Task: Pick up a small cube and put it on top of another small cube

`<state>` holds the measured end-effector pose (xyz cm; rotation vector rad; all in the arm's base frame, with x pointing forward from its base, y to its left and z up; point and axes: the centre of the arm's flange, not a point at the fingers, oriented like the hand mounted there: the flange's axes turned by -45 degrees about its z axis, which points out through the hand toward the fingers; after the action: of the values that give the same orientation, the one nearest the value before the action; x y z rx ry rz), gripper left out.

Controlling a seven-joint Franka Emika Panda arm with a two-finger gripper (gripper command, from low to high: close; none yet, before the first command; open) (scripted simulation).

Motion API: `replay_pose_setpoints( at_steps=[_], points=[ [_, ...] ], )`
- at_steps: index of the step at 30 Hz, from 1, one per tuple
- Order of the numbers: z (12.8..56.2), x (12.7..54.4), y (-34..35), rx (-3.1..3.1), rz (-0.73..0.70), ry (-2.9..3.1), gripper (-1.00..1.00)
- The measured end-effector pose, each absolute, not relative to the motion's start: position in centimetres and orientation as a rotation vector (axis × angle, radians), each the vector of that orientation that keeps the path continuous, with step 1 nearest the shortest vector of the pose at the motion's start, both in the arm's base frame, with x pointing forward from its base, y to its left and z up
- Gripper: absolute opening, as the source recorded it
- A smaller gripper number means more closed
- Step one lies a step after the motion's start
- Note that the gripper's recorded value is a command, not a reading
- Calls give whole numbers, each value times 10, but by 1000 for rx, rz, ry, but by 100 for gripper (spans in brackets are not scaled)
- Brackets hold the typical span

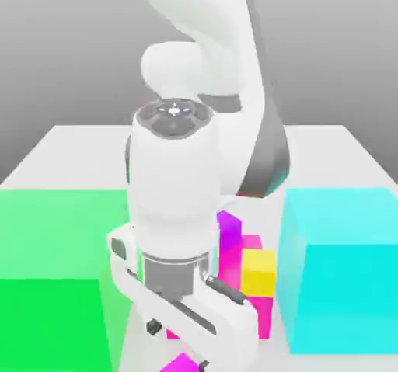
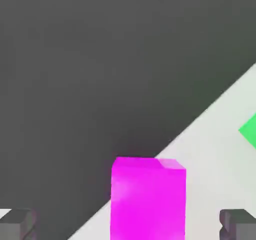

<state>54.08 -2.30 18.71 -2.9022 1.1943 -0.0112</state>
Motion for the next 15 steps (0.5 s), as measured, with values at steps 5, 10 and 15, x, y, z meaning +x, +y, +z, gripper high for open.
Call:
replay_pose_setpoints(
  at_steps=[5,10,15],
  points=[
    [143,539,-23,-2902,-2,1199,-100],
    [140,539,-23,-2902,-3,1200,-100],
    [202,541,-13,-2925,-10,1142,-100]
  ],
)
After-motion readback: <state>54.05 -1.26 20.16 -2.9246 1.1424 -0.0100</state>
